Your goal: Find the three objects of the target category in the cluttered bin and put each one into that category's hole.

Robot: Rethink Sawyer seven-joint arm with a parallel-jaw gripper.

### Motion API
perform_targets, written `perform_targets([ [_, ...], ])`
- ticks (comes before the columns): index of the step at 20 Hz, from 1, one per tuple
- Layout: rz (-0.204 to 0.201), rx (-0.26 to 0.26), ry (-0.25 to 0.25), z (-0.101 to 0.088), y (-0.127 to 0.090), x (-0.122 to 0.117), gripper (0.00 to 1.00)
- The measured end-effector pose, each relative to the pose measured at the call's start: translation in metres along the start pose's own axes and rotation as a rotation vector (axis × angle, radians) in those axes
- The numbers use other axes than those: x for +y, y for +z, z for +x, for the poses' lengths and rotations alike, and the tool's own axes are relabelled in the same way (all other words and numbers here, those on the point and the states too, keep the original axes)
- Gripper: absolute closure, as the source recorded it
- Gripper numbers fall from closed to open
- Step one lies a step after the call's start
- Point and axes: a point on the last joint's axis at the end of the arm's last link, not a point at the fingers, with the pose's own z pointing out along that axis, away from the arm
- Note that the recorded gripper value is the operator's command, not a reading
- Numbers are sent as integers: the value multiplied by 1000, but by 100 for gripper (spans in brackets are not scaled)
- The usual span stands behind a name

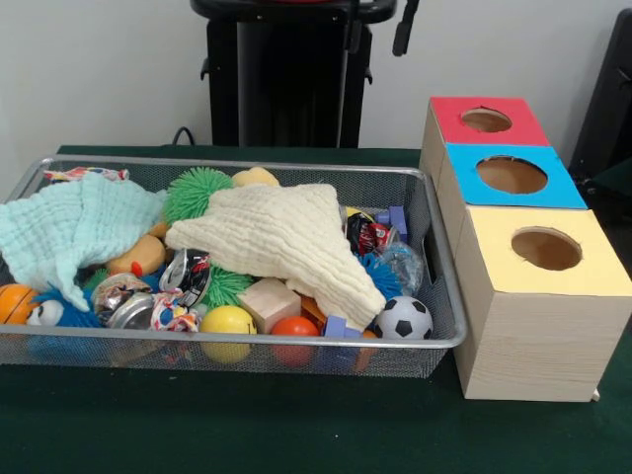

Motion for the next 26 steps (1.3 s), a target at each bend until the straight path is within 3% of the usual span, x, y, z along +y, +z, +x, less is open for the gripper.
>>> perform_targets([
  [10,38,-44,-26,-46,13,-22,0],
  [26,45,-86,71,-106,50,-125,0],
])
